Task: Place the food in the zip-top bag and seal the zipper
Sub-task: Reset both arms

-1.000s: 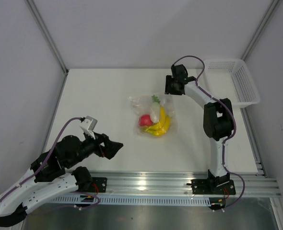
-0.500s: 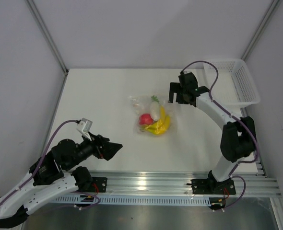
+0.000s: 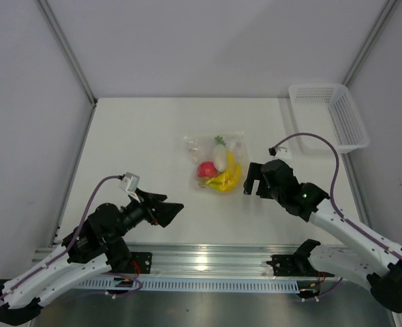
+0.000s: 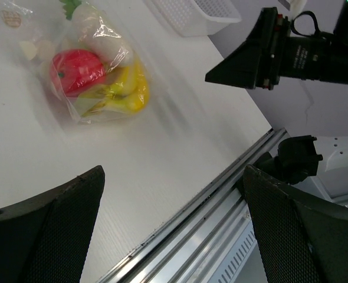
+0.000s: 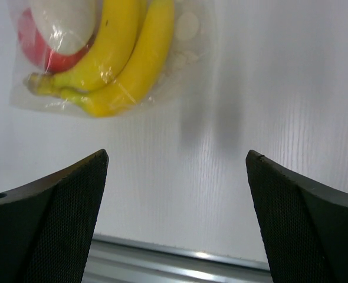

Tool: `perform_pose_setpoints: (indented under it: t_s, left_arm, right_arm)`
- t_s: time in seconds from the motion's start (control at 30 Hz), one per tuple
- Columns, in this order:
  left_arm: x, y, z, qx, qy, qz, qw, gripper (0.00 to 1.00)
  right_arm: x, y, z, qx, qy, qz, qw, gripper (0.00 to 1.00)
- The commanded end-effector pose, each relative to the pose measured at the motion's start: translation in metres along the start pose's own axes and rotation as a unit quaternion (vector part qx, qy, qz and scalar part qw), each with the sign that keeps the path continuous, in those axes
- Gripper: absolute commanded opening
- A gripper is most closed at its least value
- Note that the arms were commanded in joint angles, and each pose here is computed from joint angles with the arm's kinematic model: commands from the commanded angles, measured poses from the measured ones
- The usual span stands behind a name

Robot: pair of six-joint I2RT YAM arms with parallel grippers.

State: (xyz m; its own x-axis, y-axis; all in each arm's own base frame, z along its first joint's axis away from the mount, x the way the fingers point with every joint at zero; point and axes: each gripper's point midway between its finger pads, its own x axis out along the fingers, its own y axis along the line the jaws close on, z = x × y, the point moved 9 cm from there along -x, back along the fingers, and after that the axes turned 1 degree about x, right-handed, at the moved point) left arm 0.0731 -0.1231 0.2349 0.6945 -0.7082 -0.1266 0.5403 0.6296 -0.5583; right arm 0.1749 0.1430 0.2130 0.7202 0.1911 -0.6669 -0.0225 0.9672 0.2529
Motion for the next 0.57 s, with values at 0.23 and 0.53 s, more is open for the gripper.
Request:
perform_pose_setpoints:
  t_s: [0.23,0.53]
  left_arm:
    - [0.012,-0.007,-0.007,-0.030,-0.041,-0.093,0.994,0.99]
    - [0.012,-0.012,-0.030,-0.062,-0.045,-0.238,0.968,1.00]
  right_arm:
    - [-0.035,-0.010,-0.044,0.091,-0.013,0.028,0.995,0.99]
    - [-0.056,-0.012,-0.058,0.092,-0.024,0.098,0.991,1.00]
